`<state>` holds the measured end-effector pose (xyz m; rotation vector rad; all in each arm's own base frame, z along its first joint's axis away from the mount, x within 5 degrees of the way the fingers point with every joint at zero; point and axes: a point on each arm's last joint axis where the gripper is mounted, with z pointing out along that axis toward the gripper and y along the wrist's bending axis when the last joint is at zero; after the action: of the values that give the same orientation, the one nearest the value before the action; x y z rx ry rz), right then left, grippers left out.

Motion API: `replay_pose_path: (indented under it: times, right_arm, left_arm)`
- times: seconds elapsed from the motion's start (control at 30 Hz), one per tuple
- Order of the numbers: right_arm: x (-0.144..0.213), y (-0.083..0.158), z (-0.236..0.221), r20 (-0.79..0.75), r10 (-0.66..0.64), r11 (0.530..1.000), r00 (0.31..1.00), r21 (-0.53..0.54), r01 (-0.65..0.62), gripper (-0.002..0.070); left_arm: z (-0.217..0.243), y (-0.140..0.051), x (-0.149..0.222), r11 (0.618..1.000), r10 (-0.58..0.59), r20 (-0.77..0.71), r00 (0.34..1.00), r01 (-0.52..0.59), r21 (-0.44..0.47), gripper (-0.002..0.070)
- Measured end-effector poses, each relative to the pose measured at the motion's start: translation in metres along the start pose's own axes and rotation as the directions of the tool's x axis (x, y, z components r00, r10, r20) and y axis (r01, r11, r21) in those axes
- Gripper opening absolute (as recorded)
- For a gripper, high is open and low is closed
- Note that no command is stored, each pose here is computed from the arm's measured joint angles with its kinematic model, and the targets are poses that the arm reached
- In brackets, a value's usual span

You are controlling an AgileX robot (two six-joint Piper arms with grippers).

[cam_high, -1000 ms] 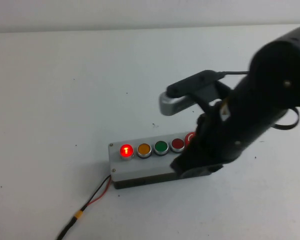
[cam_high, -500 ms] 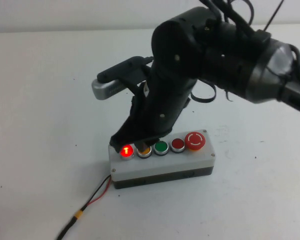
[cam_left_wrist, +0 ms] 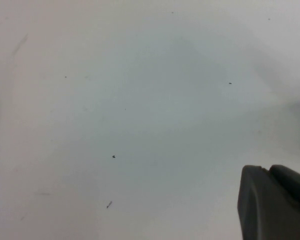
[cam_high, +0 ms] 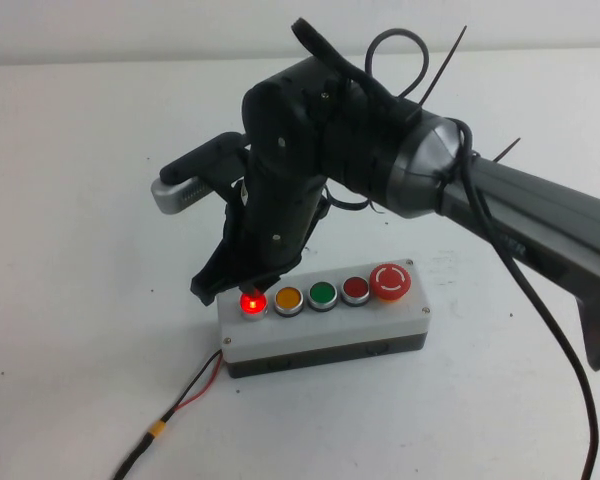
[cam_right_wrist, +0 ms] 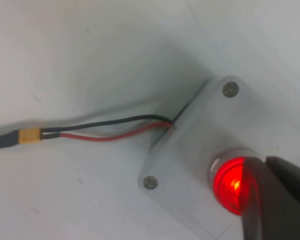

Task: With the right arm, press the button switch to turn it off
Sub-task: Press the button to turn off

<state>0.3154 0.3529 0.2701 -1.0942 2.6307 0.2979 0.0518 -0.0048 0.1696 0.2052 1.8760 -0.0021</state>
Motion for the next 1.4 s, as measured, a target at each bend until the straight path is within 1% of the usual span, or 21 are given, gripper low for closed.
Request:
replay_pose_path:
  times: [0.17,0.67,0.93,1.1,1.27,1.4]
  right_arm:
    - [-0.001,-0.002,0.001,0.000,-0.008,1.000,1.000,0.024,0.008,-0.0016]
    - [-0.002,-0.002,0.006,-0.004,-0.006,1.000,1.000,0.017,0.006,-0.0016]
    - [-0.003,0.001,0.016,0.004,0.011,1.000,1.000,-0.026,-0.011,-0.0016]
    - [-0.003,0.002,0.016,0.006,0.013,0.999,1.000,-0.035,-0.012,-0.0016]
    - [-0.009,0.000,0.002,0.038,-0.008,1.000,0.999,0.006,0.008,-0.0016]
    - [-0.010,-0.003,-0.027,0.087,-0.031,0.998,0.996,0.060,0.026,-0.0016]
  left_arm:
    - [0.000,0.000,0.000,1.000,0.000,0.000,1.000,0.000,0.000,-0.0002]
    - [0.000,0.000,0.000,1.000,0.000,0.000,1.000,0.000,0.000,-0.0002]
    - [0.000,0.000,0.000,1.000,0.000,0.000,1.000,0.000,0.000,-0.0002]
    - [0.000,0.000,0.000,1.000,0.000,0.000,1.000,0.000,0.000,-0.0002]
    - [0.000,0.000,0.000,1.000,0.000,0.000,1.000,0.000,0.000,-0.0002]
    - [0.000,0.000,0.000,1.000,0.000,0.000,1.000,0.000,0.000,-0.0002]
